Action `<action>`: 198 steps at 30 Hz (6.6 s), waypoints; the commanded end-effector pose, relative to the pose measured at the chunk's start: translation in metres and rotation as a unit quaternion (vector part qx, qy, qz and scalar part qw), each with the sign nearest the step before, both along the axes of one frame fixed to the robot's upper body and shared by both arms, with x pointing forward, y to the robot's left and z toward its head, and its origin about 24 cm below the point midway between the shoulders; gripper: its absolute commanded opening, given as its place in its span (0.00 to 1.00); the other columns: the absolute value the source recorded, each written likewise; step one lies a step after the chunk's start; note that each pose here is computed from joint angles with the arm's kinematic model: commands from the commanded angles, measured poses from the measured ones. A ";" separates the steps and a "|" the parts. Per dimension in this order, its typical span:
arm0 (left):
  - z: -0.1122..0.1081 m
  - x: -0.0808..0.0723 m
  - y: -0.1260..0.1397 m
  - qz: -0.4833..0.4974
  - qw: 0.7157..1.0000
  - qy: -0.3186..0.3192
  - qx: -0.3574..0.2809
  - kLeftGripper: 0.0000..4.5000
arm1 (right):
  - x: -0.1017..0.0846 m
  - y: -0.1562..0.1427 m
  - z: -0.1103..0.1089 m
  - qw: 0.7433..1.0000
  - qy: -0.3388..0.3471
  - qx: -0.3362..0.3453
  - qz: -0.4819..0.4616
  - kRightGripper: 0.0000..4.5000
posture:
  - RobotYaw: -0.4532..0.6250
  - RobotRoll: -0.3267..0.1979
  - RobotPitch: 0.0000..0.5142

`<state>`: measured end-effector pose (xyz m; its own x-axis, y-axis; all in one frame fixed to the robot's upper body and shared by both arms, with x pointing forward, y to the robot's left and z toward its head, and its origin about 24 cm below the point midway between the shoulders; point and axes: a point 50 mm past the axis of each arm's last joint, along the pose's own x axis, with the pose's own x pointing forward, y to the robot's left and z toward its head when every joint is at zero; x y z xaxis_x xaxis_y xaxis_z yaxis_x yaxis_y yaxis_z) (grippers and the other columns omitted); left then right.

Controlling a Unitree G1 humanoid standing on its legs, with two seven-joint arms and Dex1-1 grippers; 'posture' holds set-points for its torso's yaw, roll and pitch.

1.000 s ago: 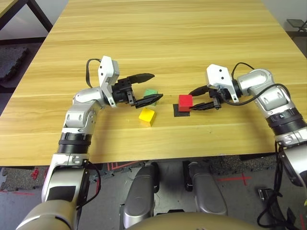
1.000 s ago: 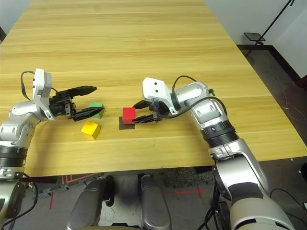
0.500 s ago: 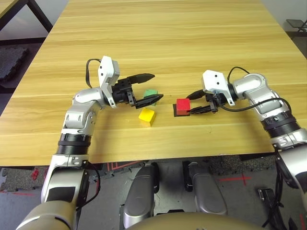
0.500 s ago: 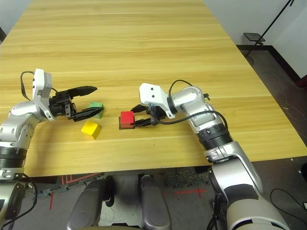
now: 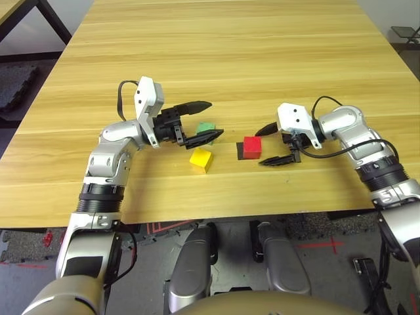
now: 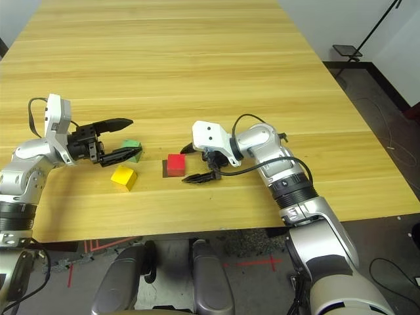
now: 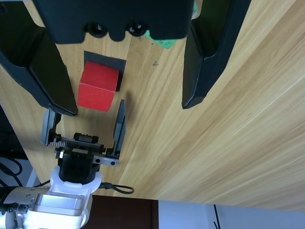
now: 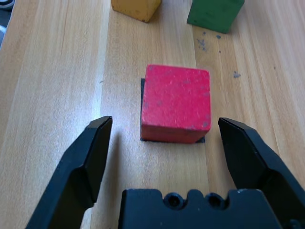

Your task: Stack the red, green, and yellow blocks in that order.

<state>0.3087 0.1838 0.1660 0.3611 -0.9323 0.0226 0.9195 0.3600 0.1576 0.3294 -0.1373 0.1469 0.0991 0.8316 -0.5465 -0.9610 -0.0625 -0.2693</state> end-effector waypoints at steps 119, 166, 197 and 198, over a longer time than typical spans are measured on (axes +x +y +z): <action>0.041 0.012 -0.049 -0.165 0.971 -0.008 0.171 0.45 | -0.056 -0.065 0.054 0.992 -0.012 0.047 -0.115 1.00 | 0.53 0.59 0.48; 0.018 0.000 -0.086 -0.129 0.970 -0.038 0.201 0.45 | -0.054 -0.057 0.046 0.989 -0.019 0.066 -0.131 1.00 | 0.49 0.59 0.46; 0.011 0.009 -0.085 -0.119 0.971 -0.037 0.206 0.99 | -0.052 -0.056 0.045 0.988 -0.020 0.069 -0.134 1.00 | 0.49 0.57 0.48; 0.011 0.010 -0.084 -0.118 0.971 -0.037 0.207 0.99 | -0.051 -0.055 0.046 0.988 -0.020 0.070 -0.134 1.00 | 0.49 0.57 0.48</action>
<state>0.3188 0.0992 0.1784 0.1550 -0.9282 -0.3382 0.9506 0.0470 0.3067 0.2780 -0.1942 0.1938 0.3544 0.8345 -0.4218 -0.9227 0.2391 -0.3023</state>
